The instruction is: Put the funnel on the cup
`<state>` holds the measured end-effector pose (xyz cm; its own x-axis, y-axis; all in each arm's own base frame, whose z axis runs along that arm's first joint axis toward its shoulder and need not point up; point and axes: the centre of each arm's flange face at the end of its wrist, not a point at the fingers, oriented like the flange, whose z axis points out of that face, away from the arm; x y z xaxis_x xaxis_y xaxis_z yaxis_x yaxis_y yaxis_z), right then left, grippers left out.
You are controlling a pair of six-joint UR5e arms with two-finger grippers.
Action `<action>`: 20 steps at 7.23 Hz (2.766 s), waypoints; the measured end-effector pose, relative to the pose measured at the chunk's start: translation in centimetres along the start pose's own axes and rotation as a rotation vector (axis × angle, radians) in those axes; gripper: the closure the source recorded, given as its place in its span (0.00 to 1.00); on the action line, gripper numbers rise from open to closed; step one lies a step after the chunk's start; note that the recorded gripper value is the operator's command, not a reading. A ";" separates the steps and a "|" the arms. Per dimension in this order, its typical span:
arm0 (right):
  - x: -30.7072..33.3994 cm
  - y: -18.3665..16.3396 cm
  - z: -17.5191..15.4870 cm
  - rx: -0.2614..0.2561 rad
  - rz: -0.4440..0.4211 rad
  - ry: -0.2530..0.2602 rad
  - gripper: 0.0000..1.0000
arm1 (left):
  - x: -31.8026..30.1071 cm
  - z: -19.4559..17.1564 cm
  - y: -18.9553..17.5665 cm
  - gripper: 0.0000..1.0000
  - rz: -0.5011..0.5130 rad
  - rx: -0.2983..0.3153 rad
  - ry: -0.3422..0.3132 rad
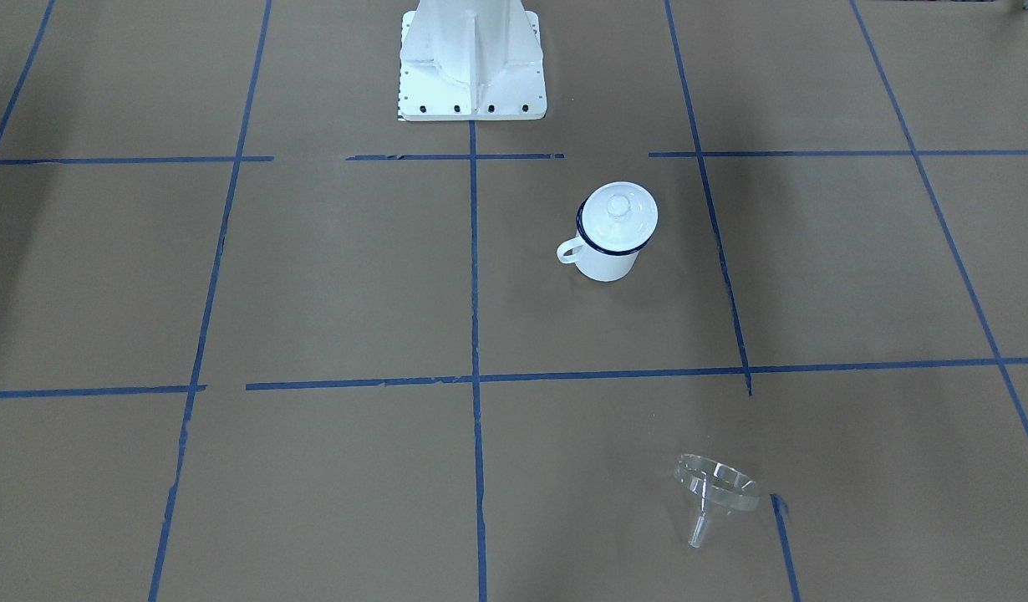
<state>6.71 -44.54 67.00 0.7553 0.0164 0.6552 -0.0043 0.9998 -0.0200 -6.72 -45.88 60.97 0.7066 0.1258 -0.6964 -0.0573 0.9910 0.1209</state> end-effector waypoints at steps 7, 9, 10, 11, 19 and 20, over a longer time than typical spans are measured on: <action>0.0 0.0 0.0 0.000 0.000 0.000 0.00 | 14.8 -16.6 -11.2 0.00 -0.008 0.366 -0.043; 0.0 0.0 0.0 0.000 0.000 0.000 0.00 | 23.8 -16.2 -11.0 0.00 0.003 0.373 0.047; 0.0 0.0 0.0 0.000 0.000 0.000 0.00 | 29.3 -13.6 -10.7 0.00 -0.006 0.312 0.113; 0.0 0.0 0.0 0.000 0.000 0.000 0.00 | 34.5 -11.2 -10.0 0.00 -0.056 0.261 0.146; 0.0 0.0 0.0 0.000 0.000 0.000 0.00 | 62.3 1.3 -4.2 0.02 -0.317 0.098 -0.074; 0.0 0.0 0.0 0.000 0.000 0.000 0.00 | 63.2 3.0 -3.7 0.07 -0.311 0.093 -0.103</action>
<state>6.72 -44.54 67.00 0.7553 0.0163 0.6552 -0.0043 0.9998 -0.0200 40.29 -41.74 18.66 0.7477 -0.1917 -0.6358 0.2335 0.9722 -0.0185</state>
